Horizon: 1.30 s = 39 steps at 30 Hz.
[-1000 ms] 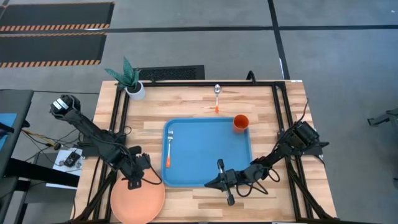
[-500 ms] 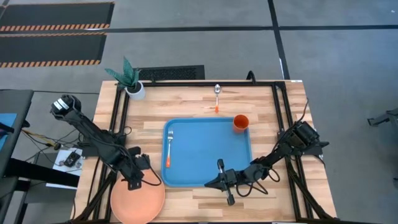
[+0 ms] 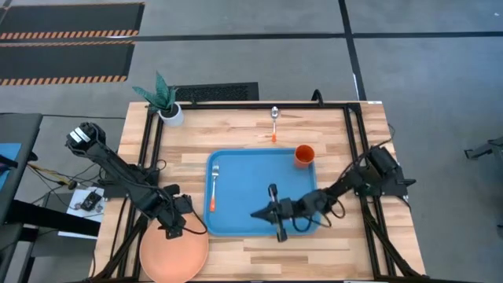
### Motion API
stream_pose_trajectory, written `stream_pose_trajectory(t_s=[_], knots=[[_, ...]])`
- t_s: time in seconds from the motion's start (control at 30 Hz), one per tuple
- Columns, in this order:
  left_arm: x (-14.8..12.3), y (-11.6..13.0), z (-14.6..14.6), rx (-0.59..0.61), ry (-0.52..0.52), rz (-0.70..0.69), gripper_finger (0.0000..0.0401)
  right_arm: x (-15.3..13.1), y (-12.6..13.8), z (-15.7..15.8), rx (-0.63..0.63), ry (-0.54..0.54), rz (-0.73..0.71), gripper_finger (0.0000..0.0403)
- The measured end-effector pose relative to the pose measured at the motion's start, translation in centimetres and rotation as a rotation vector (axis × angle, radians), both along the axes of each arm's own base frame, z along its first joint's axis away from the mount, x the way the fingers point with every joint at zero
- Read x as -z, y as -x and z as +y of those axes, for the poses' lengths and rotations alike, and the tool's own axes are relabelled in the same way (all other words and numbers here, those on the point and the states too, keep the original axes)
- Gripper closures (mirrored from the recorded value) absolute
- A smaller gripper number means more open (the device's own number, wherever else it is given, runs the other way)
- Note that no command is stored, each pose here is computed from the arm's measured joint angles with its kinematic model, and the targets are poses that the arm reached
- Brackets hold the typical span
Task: Pick and place plate/cup/fork/spoon on tray
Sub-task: Put the orange plate on the blue serving tray
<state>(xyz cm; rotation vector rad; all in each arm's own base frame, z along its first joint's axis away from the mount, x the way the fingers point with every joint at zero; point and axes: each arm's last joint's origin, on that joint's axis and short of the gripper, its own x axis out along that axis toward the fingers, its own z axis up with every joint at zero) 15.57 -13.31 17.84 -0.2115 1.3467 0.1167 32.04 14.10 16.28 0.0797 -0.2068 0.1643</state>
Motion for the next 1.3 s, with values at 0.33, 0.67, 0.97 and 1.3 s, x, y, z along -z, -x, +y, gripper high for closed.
stream_pose_trajectory(t_s=[0.33,0.67,0.97,1.3], knots=[[0.0,-0.5,0.6,0.047,-0.036,-0.017,0.0255,-0.2,-1.6,-4.0,-0.017,-0.027,-0.005,0.0394],[0.4,-1.2,2.0,0.056,-0.064,-0.004,0.0255,-2.0,-3.8,-3.2,-0.012,0.029,-0.016,0.0394],[1.8,-0.9,3.7,0.075,-0.041,0.087,0.0255,-2.1,-4.3,-1.7,-0.059,0.057,0.050,0.0394],[1.9,-0.9,3.9,0.119,0.039,0.138,0.0255,-1.9,-4.2,-1.3,-0.070,0.063,0.066,0.0394]])
